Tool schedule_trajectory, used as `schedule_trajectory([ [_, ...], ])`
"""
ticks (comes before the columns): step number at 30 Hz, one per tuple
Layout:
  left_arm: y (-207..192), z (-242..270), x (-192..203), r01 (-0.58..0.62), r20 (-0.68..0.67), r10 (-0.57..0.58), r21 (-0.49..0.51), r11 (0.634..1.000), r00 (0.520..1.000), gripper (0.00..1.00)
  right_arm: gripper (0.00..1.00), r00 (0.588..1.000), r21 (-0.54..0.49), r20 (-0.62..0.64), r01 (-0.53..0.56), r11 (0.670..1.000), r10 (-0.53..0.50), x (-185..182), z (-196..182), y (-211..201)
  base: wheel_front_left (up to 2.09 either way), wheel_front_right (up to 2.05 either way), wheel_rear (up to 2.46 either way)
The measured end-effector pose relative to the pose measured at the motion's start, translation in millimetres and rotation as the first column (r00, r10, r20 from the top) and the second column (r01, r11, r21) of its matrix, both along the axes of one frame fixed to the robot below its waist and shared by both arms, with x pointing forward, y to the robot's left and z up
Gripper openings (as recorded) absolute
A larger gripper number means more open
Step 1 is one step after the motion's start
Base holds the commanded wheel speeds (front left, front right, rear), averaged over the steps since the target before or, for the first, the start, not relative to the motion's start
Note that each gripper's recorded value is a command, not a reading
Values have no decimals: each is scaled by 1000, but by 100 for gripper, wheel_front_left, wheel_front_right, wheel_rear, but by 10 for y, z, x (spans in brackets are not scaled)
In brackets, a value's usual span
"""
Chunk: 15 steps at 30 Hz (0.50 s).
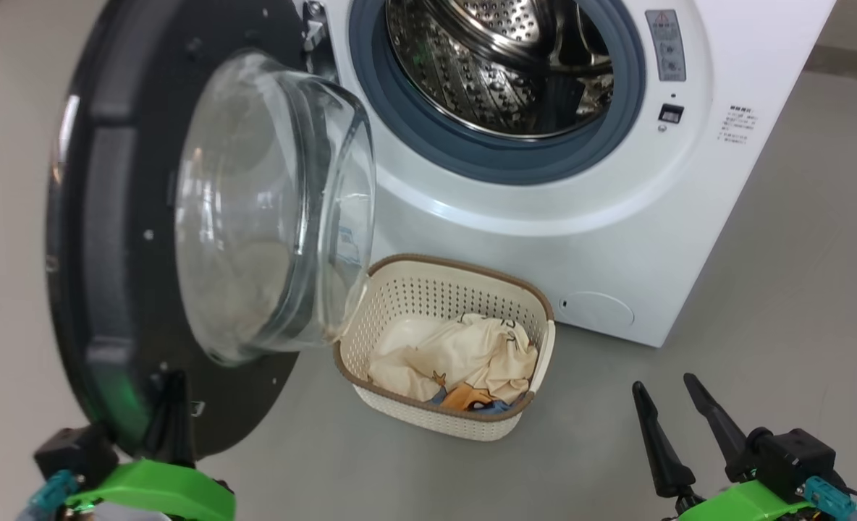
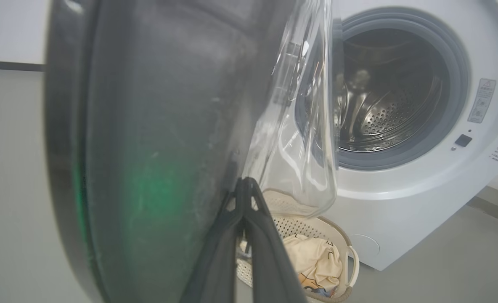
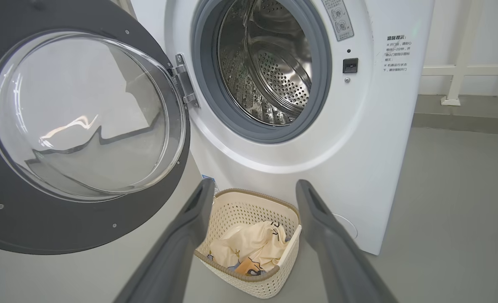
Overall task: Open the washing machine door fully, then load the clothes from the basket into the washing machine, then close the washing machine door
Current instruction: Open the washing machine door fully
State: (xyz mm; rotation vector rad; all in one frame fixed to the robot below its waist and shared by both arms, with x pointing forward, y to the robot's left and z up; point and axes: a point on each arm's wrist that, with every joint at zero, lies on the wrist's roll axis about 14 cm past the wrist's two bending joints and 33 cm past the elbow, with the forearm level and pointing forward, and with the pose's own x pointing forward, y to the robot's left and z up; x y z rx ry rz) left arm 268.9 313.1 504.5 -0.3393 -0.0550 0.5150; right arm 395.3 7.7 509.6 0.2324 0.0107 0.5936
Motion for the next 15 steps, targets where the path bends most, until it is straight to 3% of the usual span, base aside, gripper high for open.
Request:
schedule_trajectory([
  [15, 693, -104, -46, -223, -14, 223, -35, 974, 975, 0, 100, 999, -77, -37, 28, 997, -31, 290, -155, -107, 0, 0, 0],
])
